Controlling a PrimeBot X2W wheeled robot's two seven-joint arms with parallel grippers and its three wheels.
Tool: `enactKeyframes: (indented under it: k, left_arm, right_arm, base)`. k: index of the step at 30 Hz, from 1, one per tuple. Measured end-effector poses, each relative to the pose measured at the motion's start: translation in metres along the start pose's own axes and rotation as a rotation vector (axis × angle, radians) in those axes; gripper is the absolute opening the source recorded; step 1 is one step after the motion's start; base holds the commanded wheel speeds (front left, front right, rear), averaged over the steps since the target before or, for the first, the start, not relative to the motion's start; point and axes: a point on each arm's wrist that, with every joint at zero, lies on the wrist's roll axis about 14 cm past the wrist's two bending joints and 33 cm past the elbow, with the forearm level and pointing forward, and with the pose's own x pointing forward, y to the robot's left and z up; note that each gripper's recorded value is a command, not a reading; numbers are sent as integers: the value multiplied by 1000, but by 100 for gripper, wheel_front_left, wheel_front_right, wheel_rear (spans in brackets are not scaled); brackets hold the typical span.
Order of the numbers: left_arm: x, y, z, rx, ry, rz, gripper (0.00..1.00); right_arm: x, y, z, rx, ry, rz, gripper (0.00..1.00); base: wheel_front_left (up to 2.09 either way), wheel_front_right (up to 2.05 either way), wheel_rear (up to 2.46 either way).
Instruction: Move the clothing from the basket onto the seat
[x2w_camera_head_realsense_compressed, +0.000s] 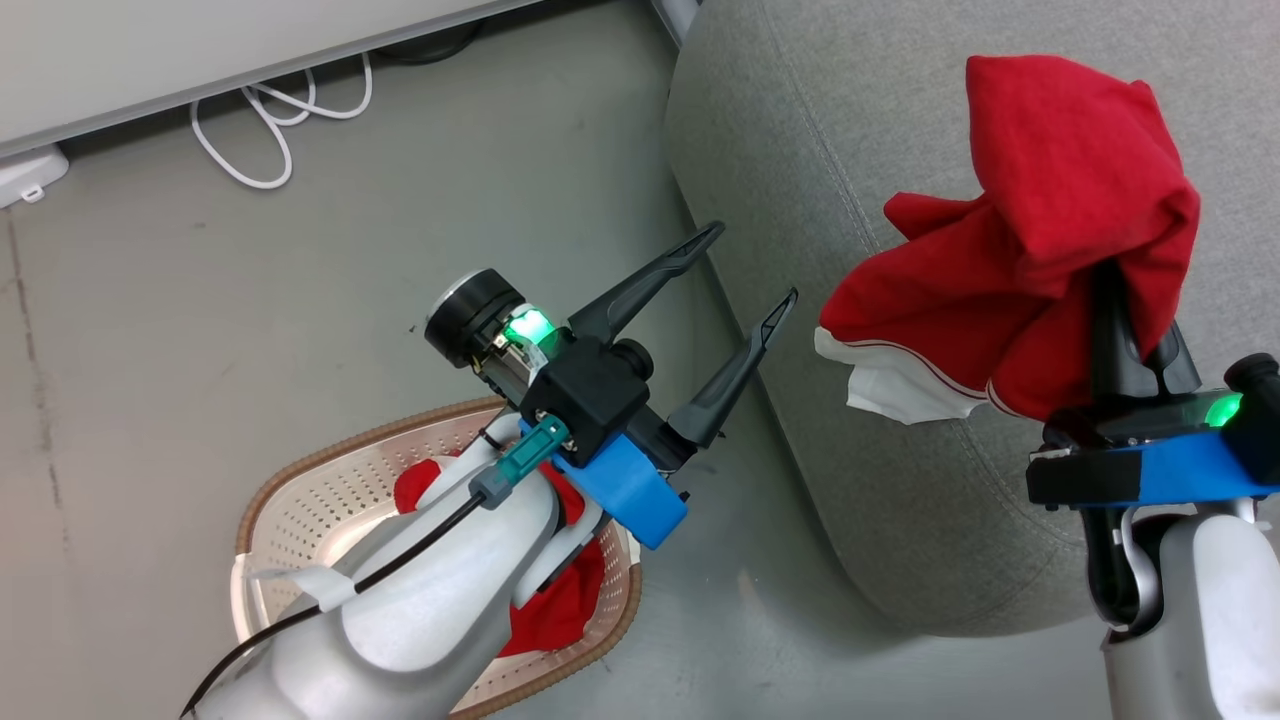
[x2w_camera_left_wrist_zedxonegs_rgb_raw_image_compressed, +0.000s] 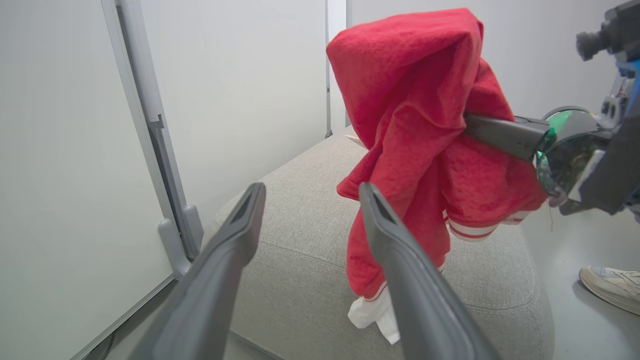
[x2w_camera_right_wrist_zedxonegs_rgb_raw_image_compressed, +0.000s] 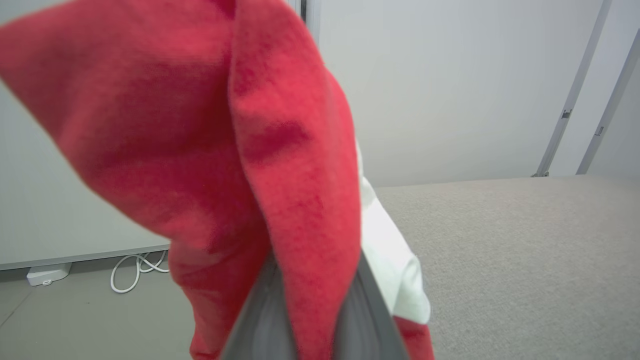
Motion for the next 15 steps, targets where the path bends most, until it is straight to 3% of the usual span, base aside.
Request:
enactKeyframes:
  k: [5, 15]
  left_arm:
    - [2, 6, -4, 0, 0, 4, 100]
    - [3, 41, -29, -8, 14, 43, 100]
  right_arm:
    - [15, 2, 16, -13, -56, 6, 0]
    - [85, -11, 93, -117, -325, -35, 0]
  base:
    - [0, 0, 0]
    - [0, 0, 0]
